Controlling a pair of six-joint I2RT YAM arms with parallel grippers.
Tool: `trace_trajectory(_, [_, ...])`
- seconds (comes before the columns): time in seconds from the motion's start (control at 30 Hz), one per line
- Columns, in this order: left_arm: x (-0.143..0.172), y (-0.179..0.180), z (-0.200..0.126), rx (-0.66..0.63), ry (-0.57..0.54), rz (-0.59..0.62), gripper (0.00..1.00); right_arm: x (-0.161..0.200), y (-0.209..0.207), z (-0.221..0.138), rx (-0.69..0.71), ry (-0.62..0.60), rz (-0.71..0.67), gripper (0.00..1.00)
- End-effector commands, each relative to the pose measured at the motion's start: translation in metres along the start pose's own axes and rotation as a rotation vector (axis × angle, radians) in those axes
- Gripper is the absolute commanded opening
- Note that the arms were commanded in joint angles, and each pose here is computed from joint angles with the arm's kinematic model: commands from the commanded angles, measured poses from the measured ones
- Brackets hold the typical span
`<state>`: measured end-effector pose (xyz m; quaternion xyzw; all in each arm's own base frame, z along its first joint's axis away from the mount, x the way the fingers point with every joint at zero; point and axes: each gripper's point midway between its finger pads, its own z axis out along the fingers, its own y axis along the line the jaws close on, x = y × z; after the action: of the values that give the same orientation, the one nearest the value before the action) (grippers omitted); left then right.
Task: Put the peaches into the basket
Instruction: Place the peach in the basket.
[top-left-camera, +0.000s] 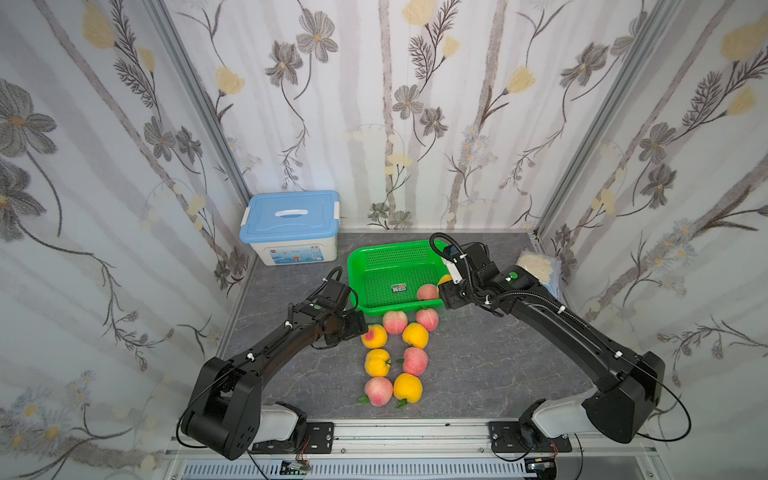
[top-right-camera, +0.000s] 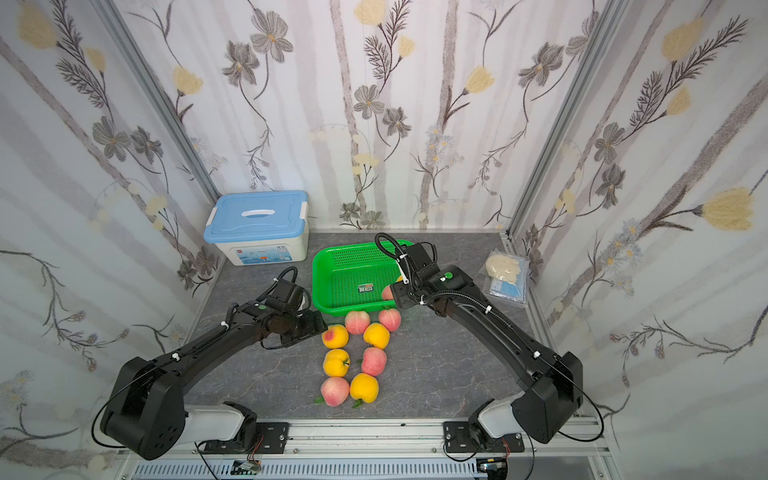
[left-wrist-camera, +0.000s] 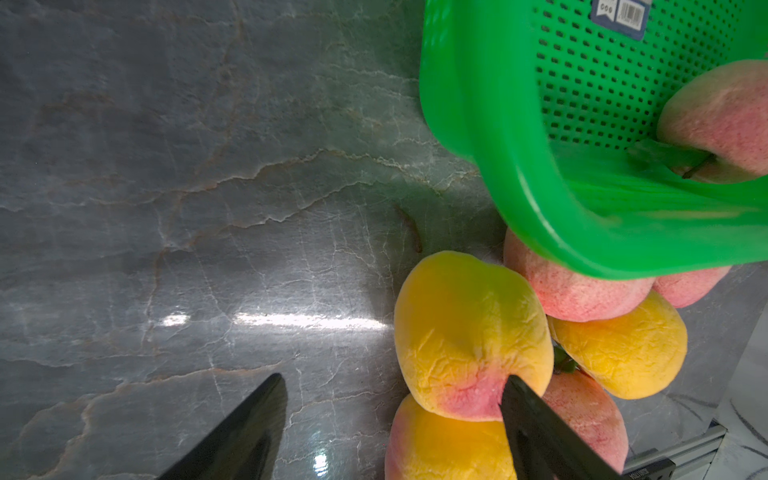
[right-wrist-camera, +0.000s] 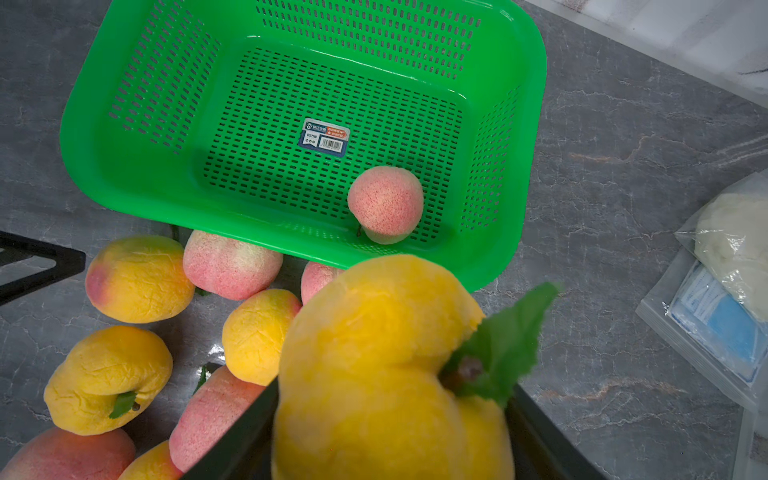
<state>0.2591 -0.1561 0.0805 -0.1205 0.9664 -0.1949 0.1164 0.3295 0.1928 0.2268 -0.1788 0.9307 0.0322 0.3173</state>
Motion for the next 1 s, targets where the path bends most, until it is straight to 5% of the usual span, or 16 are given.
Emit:
trace_trajectory(0.0, [0.001, 0.001, -0.002, -0.010, 0.004, -0.001, 0.84, -0.020, 0.006, 0.008, -0.029, -0.034, 0.010, 0.47])
trace_trajectory(0.53, [0.002, 0.004, -0.001, -0.027, 0.005, 0.019, 0.84, -0.061, 0.009, 0.094, -0.074, 0.046, 0.043, 0.49])
trace_trajectory(0.97, [0.003, 0.007, -0.001, -0.041, 0.006, 0.036, 0.84, -0.049, 0.006, 0.163, -0.067, 0.150, 0.055, 0.49])
